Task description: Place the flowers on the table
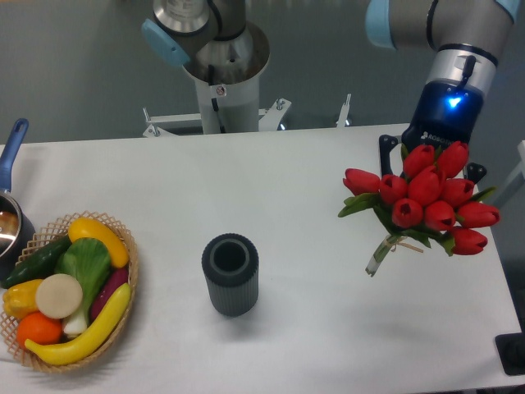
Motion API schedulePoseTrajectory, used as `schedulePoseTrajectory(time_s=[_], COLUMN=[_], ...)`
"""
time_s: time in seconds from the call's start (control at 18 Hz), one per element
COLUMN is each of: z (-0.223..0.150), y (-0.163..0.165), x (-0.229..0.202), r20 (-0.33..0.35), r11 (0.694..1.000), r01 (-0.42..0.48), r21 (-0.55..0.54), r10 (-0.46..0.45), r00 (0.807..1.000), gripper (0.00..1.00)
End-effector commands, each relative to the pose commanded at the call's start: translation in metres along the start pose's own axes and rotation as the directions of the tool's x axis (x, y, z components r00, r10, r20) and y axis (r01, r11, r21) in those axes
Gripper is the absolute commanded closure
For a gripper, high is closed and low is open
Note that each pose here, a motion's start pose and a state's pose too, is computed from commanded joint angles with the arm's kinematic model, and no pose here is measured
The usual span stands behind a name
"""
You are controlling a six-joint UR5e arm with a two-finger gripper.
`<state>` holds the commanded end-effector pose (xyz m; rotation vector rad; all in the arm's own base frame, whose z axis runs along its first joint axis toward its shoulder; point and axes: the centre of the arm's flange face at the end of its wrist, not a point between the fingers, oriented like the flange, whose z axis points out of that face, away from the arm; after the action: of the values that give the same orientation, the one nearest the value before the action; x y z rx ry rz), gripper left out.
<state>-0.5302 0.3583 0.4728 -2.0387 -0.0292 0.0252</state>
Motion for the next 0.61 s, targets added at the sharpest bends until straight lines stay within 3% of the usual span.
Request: schedulePoseTrajectory(time_s=[0.39, 0.61], z=[0.0033, 0.0035], y=[-0.002, 0.0031], x=[0.0026, -0.0022], r20=[0.012, 0.084], r11=[0.999, 0.982], r01=[-0.018, -0.079], r21=[-0.031, -0.169], r10=[0.018, 0.094], r00=[1.0, 0.992], gripper=[0.58, 0.58])
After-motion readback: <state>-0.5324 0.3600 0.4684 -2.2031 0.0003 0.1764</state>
